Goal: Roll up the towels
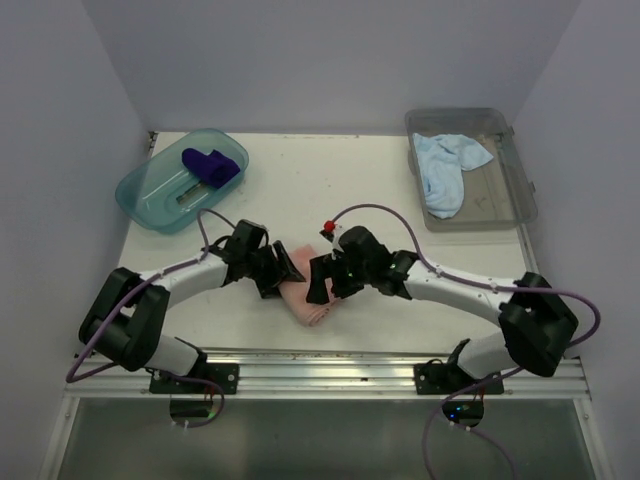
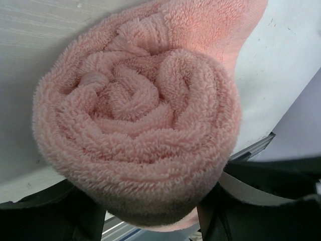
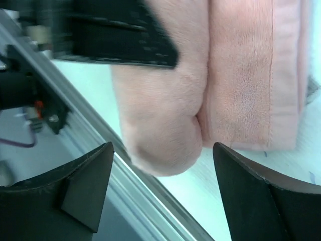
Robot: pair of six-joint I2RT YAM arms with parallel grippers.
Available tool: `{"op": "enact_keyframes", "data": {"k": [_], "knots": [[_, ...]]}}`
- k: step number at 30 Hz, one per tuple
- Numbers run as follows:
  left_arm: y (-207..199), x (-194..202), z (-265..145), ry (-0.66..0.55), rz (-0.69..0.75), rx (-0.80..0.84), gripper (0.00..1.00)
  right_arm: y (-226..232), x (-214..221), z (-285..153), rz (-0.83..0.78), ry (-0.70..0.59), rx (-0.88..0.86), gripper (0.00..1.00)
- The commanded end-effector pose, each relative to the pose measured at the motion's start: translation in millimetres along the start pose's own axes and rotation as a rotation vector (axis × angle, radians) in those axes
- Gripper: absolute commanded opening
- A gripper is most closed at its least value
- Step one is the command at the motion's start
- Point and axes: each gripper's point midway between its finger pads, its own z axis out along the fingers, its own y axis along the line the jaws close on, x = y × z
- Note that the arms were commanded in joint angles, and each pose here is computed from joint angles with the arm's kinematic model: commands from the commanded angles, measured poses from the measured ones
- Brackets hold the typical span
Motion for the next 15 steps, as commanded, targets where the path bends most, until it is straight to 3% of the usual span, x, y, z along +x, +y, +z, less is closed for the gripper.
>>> {"op": "enact_keyframes", "data": {"k": [1,3,4,8,15], "knots": [[14,4,3,0.022,0.0,-0.072,0.64,-7,-23,-37,-0.245,-0.133,0.302,0.85],[16,5,3,0.024,-0.001,-0.08,0.64,15,-24,-40,-0.365,-0.167,0.349,0.85],[16,4,3,0.022,-0.003,-0.083,0.64,5,-28,-41,-0.427,-0.183,0.454,0.86],[18,4,4,0.026,-0.012,-0.098,0.64,36,-18,-22,-0.622,-0.18,0.516,0.86],[17,3,4,0.026,-0.018,-0.102,0.64,31,-2,19,-0.778,-0.163,0.652,0.86]]}}
